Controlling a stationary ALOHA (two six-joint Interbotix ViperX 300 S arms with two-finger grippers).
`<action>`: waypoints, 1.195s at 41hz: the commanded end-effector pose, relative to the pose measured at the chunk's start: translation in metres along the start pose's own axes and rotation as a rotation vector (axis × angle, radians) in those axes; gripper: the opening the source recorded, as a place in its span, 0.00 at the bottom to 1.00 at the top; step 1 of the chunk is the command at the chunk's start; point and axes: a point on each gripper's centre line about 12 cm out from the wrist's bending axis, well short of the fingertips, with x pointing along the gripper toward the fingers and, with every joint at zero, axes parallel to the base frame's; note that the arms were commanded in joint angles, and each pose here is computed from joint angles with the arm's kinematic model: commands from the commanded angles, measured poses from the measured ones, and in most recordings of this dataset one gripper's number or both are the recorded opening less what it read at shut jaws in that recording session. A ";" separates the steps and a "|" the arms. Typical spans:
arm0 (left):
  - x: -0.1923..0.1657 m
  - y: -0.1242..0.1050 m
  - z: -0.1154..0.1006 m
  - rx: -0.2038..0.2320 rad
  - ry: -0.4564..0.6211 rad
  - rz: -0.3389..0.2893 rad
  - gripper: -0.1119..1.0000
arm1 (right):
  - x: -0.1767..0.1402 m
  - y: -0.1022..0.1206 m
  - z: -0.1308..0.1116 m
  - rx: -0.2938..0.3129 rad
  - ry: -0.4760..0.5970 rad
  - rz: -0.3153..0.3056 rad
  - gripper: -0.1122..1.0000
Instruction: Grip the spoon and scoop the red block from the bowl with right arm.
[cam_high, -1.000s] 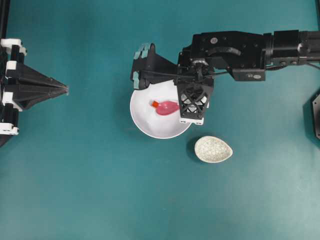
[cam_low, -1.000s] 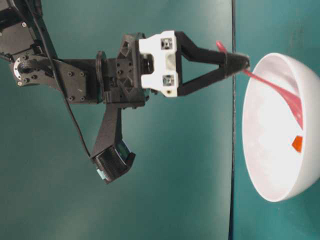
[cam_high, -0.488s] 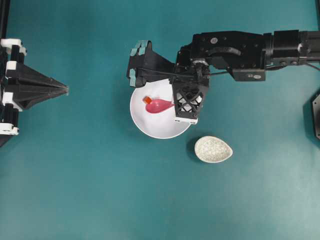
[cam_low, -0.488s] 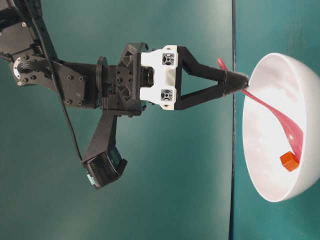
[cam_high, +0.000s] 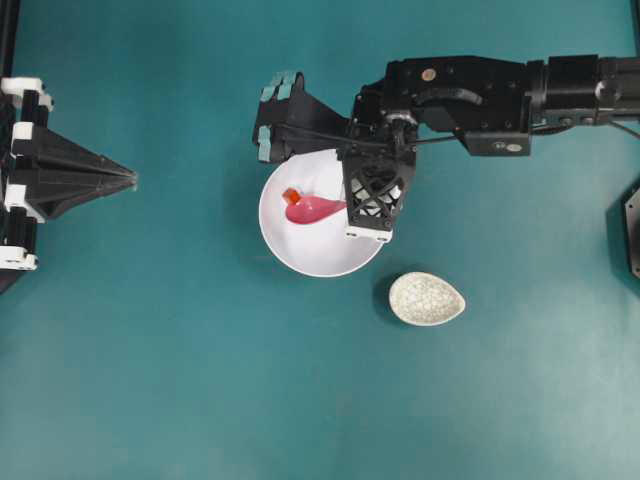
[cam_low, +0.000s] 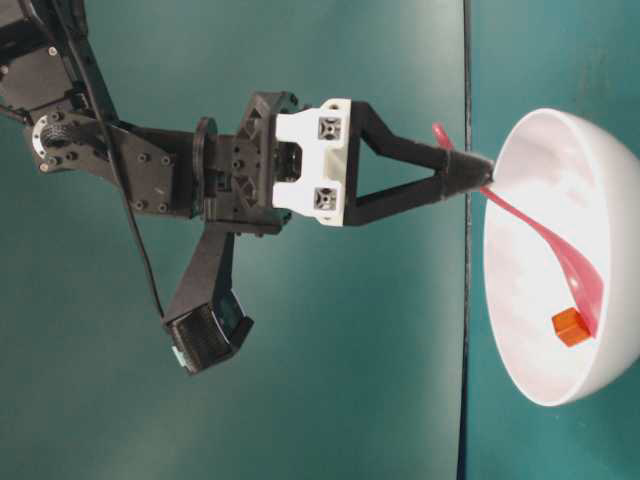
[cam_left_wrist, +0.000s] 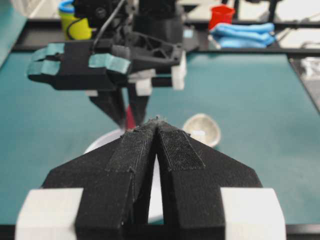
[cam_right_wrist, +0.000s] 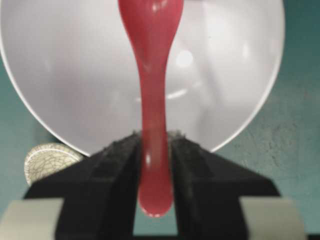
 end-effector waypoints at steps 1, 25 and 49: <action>0.002 0.000 0.004 0.003 -0.014 -0.002 0.11 | -0.018 -0.003 0.002 0.009 -0.042 -0.006 0.32; 0.002 0.000 0.004 0.001 -0.014 -0.002 0.11 | -0.018 -0.010 0.002 0.005 -0.049 -0.043 0.32; 0.002 0.000 0.004 0.003 -0.012 -0.002 0.11 | -0.019 -0.008 -0.012 0.004 -0.167 -0.037 0.32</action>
